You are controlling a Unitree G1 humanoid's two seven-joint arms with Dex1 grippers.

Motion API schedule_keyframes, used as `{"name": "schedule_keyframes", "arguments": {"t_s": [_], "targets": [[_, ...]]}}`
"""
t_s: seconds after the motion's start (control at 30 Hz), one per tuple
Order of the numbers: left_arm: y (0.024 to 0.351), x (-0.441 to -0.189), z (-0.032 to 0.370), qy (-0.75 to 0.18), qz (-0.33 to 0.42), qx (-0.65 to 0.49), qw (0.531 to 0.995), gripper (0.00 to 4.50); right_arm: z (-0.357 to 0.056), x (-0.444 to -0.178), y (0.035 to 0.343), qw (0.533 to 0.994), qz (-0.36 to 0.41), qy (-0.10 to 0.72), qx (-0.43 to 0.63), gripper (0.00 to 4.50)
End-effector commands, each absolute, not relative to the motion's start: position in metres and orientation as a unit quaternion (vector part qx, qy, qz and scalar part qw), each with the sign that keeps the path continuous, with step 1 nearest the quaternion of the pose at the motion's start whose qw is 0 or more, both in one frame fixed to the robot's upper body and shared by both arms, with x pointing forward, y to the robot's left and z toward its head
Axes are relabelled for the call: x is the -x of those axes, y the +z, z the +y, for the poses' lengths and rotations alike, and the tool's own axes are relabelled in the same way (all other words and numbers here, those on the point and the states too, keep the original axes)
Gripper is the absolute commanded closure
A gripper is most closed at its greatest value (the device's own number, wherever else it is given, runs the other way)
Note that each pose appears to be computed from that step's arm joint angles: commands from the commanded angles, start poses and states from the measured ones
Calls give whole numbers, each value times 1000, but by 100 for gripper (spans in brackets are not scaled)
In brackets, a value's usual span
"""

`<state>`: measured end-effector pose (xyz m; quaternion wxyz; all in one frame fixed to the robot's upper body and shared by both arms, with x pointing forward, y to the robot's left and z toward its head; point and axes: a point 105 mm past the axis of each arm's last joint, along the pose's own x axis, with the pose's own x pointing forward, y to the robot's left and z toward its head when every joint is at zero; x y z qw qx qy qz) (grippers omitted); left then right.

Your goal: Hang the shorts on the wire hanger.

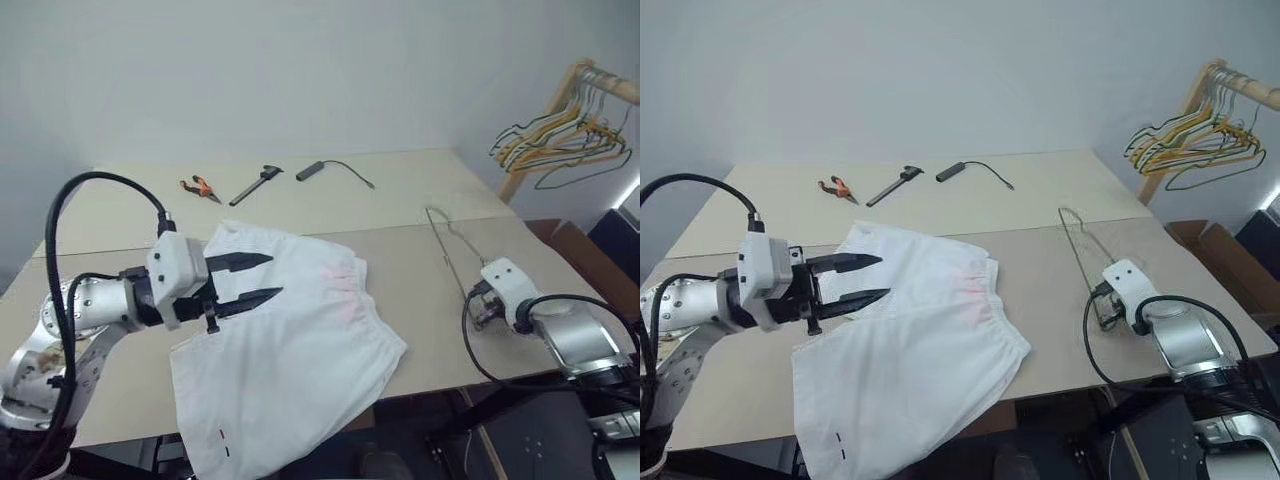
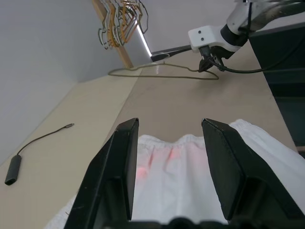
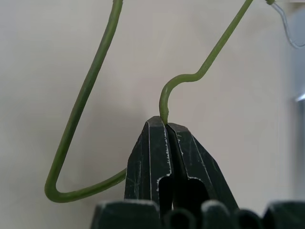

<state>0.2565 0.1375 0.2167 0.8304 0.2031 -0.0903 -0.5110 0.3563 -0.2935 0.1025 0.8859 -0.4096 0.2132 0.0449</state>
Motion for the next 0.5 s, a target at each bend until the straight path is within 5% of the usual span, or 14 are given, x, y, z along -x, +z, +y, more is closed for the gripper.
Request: {"name": "schedule_keyframes", "arguments": {"t_s": [0.03,0.23,0.37,0.5], "targets": [[235,-275,143,-462,-118,-188,859,223,-255,-368,179,784,-32,75,615,447],[263,-304,147,-439,-120,-151,878,223,-215,-364,189,565,-206,159,783,447],[250,-320,140,-465,-42,-158,870,223,-187,-363,211,511,-324,161,780,447],[230,-334,131,-490,31,-143,859,223,-176,-367,220,494,-352,163,778,447]]}}
